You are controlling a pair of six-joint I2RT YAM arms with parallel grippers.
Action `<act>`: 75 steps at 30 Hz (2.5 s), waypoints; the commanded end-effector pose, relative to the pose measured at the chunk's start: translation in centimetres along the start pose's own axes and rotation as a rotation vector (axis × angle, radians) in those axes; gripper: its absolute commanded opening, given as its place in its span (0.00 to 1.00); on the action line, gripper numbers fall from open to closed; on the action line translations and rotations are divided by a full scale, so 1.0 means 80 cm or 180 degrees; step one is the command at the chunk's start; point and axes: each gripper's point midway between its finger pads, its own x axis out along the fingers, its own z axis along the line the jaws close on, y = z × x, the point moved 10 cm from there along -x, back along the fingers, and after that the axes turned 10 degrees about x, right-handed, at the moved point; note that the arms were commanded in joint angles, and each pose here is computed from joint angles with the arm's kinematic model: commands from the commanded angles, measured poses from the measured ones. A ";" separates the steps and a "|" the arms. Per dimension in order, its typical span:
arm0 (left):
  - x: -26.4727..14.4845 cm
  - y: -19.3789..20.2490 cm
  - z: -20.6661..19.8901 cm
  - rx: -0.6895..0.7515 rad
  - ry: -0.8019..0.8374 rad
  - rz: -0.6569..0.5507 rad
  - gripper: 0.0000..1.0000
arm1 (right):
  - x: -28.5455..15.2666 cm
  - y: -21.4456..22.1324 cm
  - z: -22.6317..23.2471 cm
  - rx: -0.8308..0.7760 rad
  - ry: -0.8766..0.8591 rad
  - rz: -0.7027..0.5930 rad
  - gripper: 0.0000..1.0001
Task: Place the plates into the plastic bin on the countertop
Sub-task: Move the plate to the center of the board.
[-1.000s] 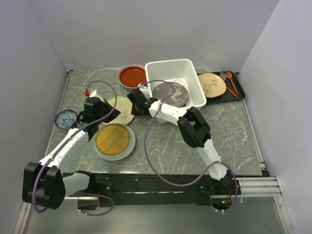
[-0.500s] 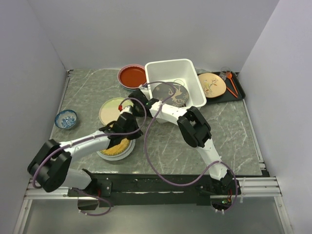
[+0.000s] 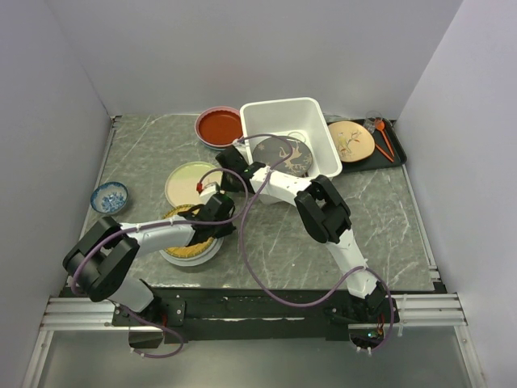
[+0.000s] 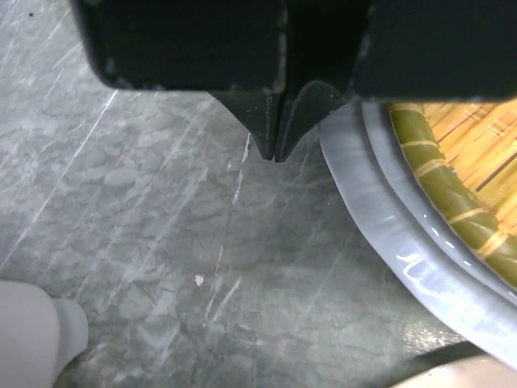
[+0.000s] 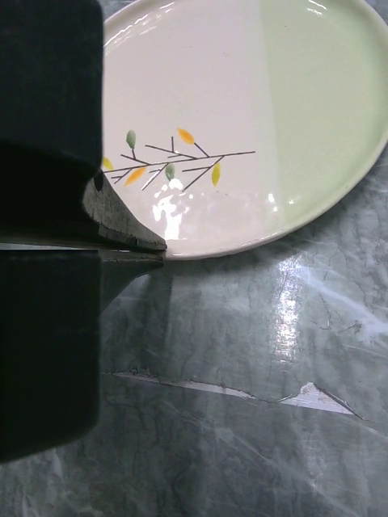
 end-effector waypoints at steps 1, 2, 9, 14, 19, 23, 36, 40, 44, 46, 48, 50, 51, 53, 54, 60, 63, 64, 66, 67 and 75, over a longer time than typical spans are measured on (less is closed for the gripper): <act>0.004 0.001 0.015 -0.0062 -0.0405 -0.0063 0.01 | -0.005 -0.009 0.006 0.0031 -0.0100 -0.0071 0.00; 0.004 0.000 0.016 -0.0073 -0.0421 -0.0073 0.01 | -0.005 -0.007 0.006 0.0031 -0.0104 -0.0058 0.00; -0.006 -0.010 0.043 -0.0304 -0.0539 -0.0217 0.01 | -0.004 -0.004 0.005 -0.0015 -0.0115 0.0006 0.00; -0.013 -0.012 0.068 -0.0440 -0.0604 -0.0261 0.01 | -0.003 0.002 -0.001 -0.0061 -0.0069 0.0055 0.00; -0.018 -0.015 0.091 -0.0589 -0.0652 -0.0302 0.01 | -0.004 0.006 -0.009 -0.0115 -0.0017 0.0104 0.00; -0.025 -0.014 0.100 -0.0663 -0.0703 -0.0348 0.01 | -0.007 0.012 -0.015 -0.0160 0.0007 0.0142 0.00; -0.050 -0.024 0.126 -0.0851 -0.0789 -0.0554 0.01 | -0.017 0.042 -0.044 -0.0333 0.0188 0.0289 0.00; -0.058 -0.035 0.118 -0.0818 -0.0638 -0.0626 0.01 | -0.026 0.043 -0.048 -0.0337 0.0174 0.0274 0.00; -0.069 -0.048 0.107 -0.0782 -0.0417 -0.0748 0.01 | -0.035 0.047 -0.050 -0.0349 0.0173 0.0277 0.00; -0.074 -0.055 0.103 -0.0748 -0.0331 -0.0813 0.04 | -0.040 0.045 -0.049 -0.0361 0.0159 0.0279 0.00; -0.077 -0.059 0.100 -0.0710 -0.0283 -0.0854 0.08 | -0.043 0.049 -0.052 -0.0377 0.0171 0.0299 0.00; -0.078 -0.063 0.097 -0.0668 -0.0250 -0.0877 0.11 | -0.047 0.052 -0.054 -0.0377 0.0171 0.0313 0.00; -0.077 -0.066 0.096 -0.0657 -0.0237 -0.0888 0.15 | -0.050 0.054 -0.054 -0.0383 0.0170 0.0311 0.00; -0.076 -0.069 0.093 -0.0615 -0.0204 -0.0888 0.21 | -0.053 0.058 -0.058 -0.0415 0.0228 0.0340 0.00; -0.073 -0.071 0.091 -0.0605 -0.0195 -0.0886 0.26 | -0.056 0.058 -0.059 -0.0415 0.0257 0.0322 0.00; -0.048 -0.072 0.082 -0.0509 -0.0079 -0.0728 0.20 | -0.072 0.068 -0.069 -0.0470 0.0384 0.0354 0.00; -0.031 -0.069 0.079 -0.0478 -0.0080 -0.0608 0.01 | -0.082 0.075 -0.076 -0.0480 0.0466 0.0390 0.00; -0.027 -0.069 0.078 -0.0477 -0.0072 -0.0595 0.01 | -0.083 0.082 -0.083 -0.0486 0.0502 0.0425 0.00; -0.015 -0.064 0.077 -0.0452 -0.0106 -0.0485 0.01 | -0.090 0.083 -0.083 -0.0462 0.0475 0.0420 0.02; -0.012 -0.062 0.077 -0.0446 -0.0107 -0.0456 0.01 | -0.091 0.088 -0.086 -0.0485 0.0491 0.0438 0.03; 0.006 -0.049 0.073 -0.0429 -0.0096 -0.0319 0.01 | -0.094 0.091 -0.085 -0.0503 0.0524 0.0446 0.45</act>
